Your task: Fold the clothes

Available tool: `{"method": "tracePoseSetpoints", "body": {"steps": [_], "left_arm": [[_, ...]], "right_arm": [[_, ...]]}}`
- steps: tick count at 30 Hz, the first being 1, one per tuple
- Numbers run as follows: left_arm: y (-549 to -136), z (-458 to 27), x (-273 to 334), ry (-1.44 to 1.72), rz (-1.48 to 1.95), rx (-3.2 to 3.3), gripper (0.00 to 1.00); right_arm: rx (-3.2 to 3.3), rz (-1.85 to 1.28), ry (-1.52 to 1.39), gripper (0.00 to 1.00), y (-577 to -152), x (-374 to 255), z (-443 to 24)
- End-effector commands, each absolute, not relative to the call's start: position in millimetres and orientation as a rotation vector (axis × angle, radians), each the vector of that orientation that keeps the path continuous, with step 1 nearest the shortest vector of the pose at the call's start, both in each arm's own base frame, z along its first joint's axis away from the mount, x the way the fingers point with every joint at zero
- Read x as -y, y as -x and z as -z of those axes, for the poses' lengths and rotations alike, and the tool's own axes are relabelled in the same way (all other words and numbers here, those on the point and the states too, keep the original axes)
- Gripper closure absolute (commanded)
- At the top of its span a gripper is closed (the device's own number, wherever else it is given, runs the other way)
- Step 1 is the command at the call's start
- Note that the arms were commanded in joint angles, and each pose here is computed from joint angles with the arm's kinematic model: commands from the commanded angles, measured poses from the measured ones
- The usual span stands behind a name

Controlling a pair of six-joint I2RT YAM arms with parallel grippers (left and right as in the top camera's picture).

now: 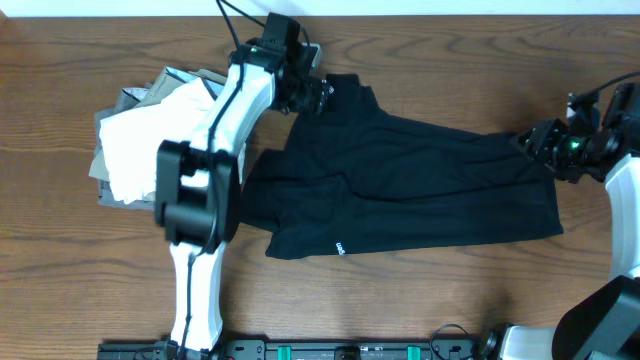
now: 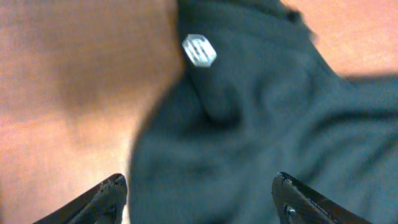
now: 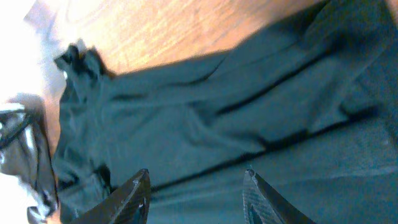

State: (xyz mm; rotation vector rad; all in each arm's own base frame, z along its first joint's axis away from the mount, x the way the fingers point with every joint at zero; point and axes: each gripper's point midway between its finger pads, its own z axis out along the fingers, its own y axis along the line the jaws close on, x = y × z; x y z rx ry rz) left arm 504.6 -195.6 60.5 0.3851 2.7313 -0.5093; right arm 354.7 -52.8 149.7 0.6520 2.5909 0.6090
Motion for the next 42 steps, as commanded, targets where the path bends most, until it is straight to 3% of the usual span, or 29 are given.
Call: {"method": "tracePoseSetpoints", "body": {"steps": [1,8,16,22,28,31,35,42], "left_arm": [[-540,-71,205,-0.449,0.511,-2.618,0.23],[-574,-34,210,-0.447,0.48,-2.544,0.23],[-586,-11,216,-0.459,0.48,-2.506,0.25],[-592,-17,229,-0.476,0.499,-2.451,0.41],[-572,-8,245,-0.532,0.51,-2.51,0.51],[-563,-3,245,-0.562,0.504,-2.54,0.63],[-558,-3,240,-0.556,0.501,-2.573,0.94],[-564,-75,221,-0.513,0.448,-2.517,0.94]], "right_arm": [[-2.608,-0.615,-0.571,0.55,-355,40,-157],[-2.691,-0.626,-0.563,0.57,-341,25,-150],[-2.717,-0.584,-0.566,0.58,-337,25,-147],[-2.725,-0.506,-0.606,0.57,-337,35,-143],[-2.713,-0.497,-0.604,0.57,-340,36,-144],[-2.709,-0.496,-0.602,0.57,-341,37,-144],[-2.711,-0.483,-0.605,0.56,-340,38,-144],[-2.683,-0.332,-0.614,0.56,-348,58,-142]]}}
